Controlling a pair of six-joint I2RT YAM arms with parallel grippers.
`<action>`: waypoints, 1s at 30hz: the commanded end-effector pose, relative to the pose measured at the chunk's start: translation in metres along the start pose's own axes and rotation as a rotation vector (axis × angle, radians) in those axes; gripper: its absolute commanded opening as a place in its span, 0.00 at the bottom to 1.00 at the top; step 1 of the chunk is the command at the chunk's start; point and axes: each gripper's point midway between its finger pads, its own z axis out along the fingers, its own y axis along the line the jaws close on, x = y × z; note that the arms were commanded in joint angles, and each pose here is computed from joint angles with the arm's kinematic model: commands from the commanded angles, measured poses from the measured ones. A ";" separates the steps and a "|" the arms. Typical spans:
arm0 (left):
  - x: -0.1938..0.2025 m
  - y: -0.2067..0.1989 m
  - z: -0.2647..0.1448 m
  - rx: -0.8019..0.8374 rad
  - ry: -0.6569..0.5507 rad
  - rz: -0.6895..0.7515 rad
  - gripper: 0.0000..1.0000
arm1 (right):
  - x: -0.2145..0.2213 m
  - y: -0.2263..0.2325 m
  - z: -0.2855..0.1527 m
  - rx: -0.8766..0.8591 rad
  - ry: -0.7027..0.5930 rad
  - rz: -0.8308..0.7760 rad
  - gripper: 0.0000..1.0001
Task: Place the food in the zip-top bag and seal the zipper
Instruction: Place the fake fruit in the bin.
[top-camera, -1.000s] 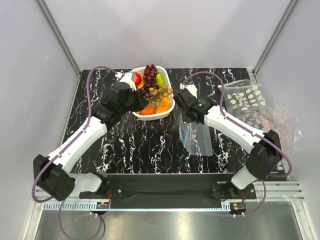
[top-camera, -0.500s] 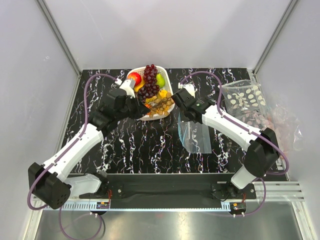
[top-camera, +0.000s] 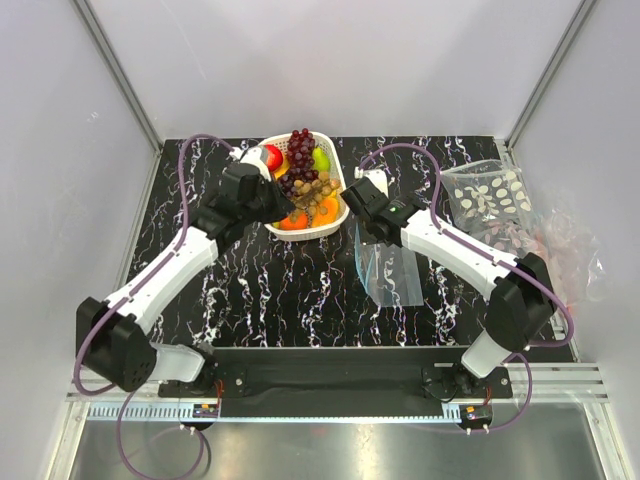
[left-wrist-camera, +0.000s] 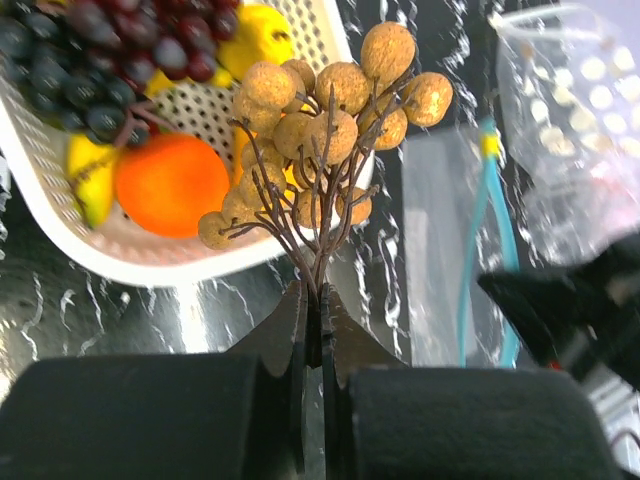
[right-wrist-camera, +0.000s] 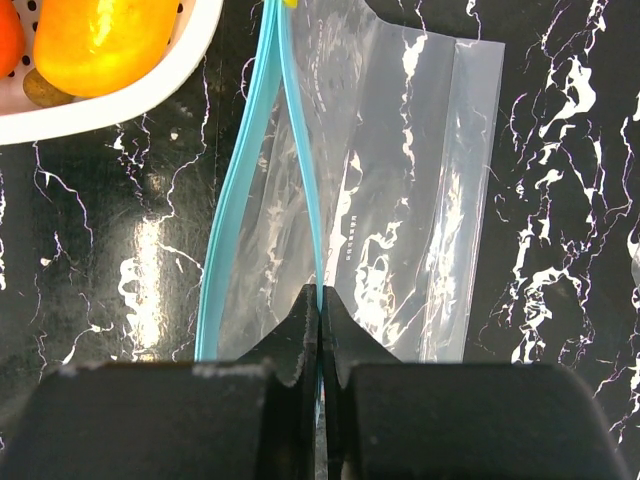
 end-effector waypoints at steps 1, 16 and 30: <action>-0.039 -0.008 0.007 0.014 -0.101 0.012 0.00 | -0.012 0.001 -0.001 -0.008 -0.034 0.020 0.00; -0.042 -0.004 0.020 0.006 -0.084 0.115 0.68 | -0.015 -0.002 -0.009 -0.009 -0.041 0.017 0.00; -0.089 -0.006 0.078 -0.111 0.055 0.229 0.69 | -0.018 -0.004 -0.021 -0.024 -0.047 0.020 0.00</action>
